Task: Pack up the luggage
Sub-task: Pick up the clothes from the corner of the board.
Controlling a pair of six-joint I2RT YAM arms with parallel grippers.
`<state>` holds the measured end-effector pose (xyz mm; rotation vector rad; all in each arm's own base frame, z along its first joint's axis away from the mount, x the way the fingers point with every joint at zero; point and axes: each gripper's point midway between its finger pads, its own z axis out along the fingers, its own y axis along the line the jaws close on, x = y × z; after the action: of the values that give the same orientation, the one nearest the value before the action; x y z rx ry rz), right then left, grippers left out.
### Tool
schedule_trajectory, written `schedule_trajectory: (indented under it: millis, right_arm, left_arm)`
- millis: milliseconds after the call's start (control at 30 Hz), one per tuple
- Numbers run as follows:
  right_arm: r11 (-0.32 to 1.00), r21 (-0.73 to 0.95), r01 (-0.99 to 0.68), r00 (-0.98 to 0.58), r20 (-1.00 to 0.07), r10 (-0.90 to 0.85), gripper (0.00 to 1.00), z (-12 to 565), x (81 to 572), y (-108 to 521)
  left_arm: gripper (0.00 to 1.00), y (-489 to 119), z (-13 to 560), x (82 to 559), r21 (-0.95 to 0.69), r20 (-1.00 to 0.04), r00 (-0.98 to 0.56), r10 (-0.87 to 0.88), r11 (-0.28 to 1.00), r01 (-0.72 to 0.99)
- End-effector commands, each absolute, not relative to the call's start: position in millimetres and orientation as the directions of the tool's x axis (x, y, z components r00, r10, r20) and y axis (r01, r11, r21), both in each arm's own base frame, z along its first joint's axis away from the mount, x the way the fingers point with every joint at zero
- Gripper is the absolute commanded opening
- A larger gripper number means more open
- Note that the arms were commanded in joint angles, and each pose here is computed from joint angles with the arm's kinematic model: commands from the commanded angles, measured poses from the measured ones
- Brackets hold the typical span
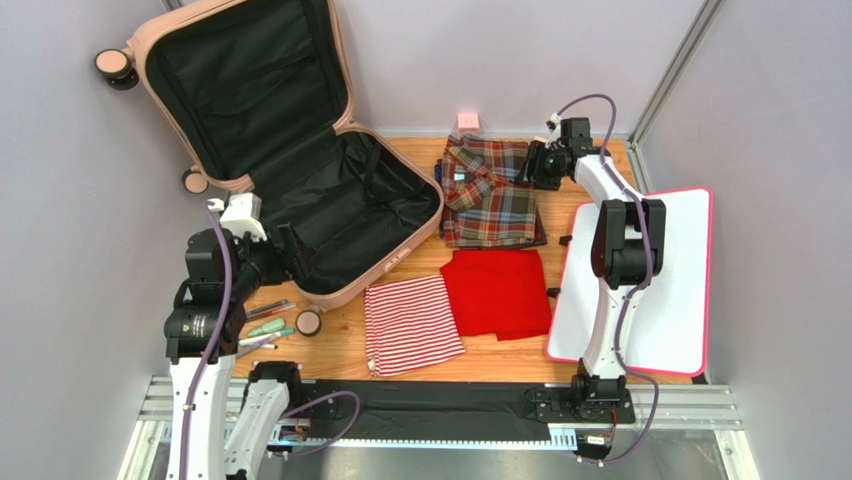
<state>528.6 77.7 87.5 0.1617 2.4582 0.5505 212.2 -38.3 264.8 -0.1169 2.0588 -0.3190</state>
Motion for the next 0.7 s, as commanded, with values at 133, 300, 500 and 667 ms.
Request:
schedule_trajectory:
  millis: [133,300,500,667]
  right_arm:
    - [0.894,0.442,-0.071,-0.795,-0.566,0.216,0.35,108.0,531.7,85.5]
    - [0.895,0.439,-0.086,-0.786,-0.582,0.21,0.12,127.4,522.3,87.6]
    - [0.892,0.431,-0.138,-0.766,-0.618,0.18,0.0,152.1,516.8,99.9]
    - [0.889,0.422,-0.178,-0.741,-0.652,0.161,0.0,178.5,512.0,116.2]
  left_arm:
    - [0.98,-34.5,262.4,208.6,-0.269,-0.84,-0.495,-0.223,0.963,0.023]
    - [0.98,-33.0,257.5,210.6,-0.27,-0.833,-0.504,-0.229,0.963,0.009]
    - [0.98,-33.6,256.9,215.9,-0.272,-0.832,-0.505,-0.229,0.962,0.013]
    - [0.97,-34.0,257.8,220.2,-0.269,-0.833,-0.506,-0.223,0.963,0.018]
